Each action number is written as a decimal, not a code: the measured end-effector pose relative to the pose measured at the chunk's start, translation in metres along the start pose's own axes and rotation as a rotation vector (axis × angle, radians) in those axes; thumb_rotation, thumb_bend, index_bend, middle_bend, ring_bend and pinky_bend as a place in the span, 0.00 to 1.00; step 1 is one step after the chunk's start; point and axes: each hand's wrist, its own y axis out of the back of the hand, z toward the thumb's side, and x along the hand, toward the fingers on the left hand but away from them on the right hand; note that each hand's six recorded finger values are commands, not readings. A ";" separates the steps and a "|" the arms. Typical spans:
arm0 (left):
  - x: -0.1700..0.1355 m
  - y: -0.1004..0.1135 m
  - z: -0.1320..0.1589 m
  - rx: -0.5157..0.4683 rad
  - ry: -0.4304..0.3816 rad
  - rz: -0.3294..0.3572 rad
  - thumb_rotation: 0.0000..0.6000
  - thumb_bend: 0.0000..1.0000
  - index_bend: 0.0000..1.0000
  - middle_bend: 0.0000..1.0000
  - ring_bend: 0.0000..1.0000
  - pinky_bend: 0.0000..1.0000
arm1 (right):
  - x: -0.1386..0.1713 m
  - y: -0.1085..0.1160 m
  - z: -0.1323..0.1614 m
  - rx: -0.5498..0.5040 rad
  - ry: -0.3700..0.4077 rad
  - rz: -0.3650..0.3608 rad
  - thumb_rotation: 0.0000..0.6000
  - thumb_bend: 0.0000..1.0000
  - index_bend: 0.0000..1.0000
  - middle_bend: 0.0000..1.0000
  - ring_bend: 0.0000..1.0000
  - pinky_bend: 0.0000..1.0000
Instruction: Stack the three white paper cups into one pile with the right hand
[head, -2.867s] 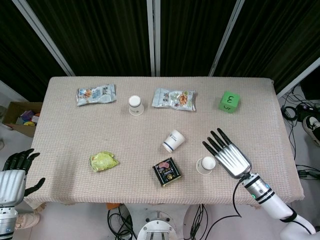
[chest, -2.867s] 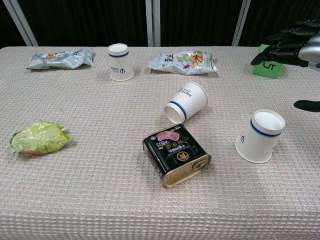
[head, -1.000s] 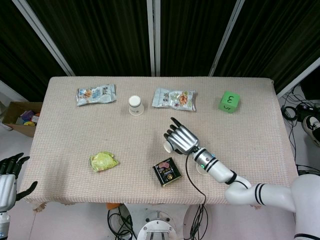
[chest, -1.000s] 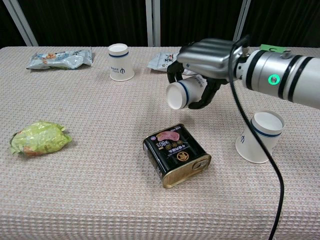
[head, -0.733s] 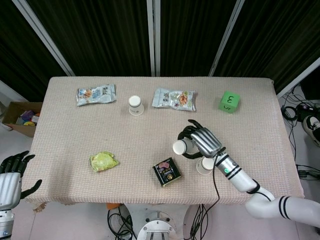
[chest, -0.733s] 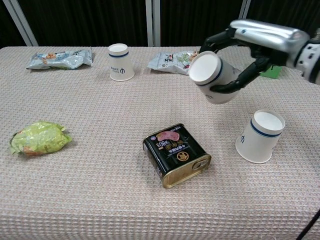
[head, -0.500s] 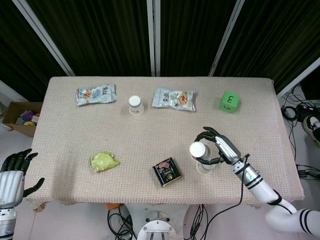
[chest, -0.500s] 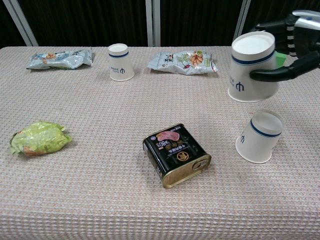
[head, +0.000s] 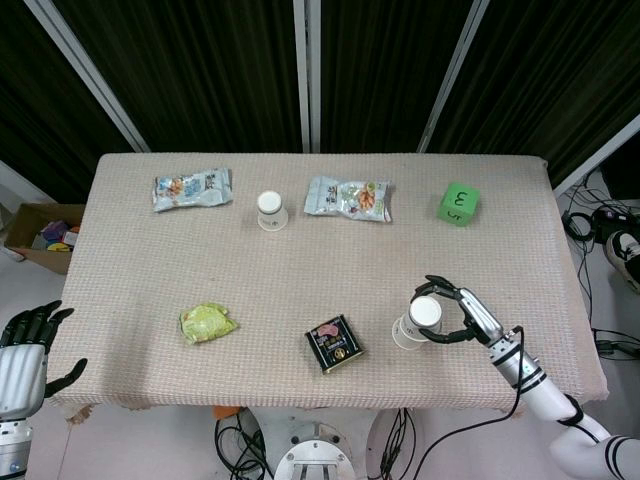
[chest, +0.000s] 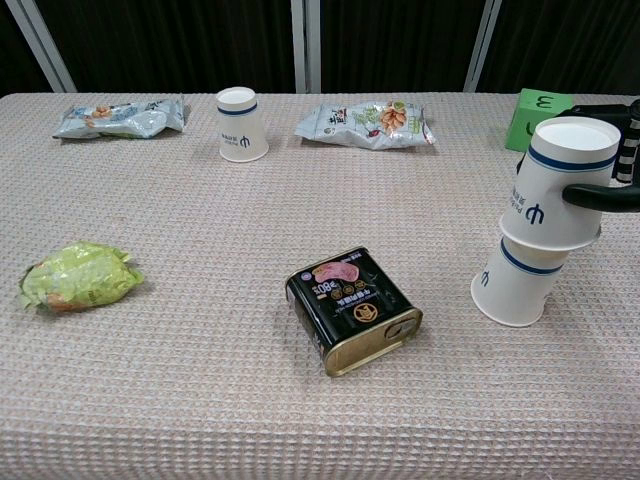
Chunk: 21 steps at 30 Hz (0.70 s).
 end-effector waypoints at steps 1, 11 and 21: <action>0.000 0.000 0.000 0.000 0.001 -0.001 1.00 0.19 0.22 0.15 0.13 0.15 | -0.001 -0.002 -0.001 0.003 0.000 0.006 1.00 0.18 0.45 0.39 0.21 0.12; 0.000 -0.001 -0.001 -0.001 0.006 -0.006 1.00 0.19 0.22 0.15 0.13 0.15 | -0.006 -0.004 -0.009 0.068 -0.002 0.017 1.00 0.18 0.45 0.38 0.20 0.11; 0.002 -0.002 0.001 -0.003 -0.002 -0.009 1.00 0.19 0.22 0.15 0.13 0.15 | -0.006 -0.011 -0.017 0.095 -0.006 0.038 1.00 0.18 0.42 0.35 0.18 0.09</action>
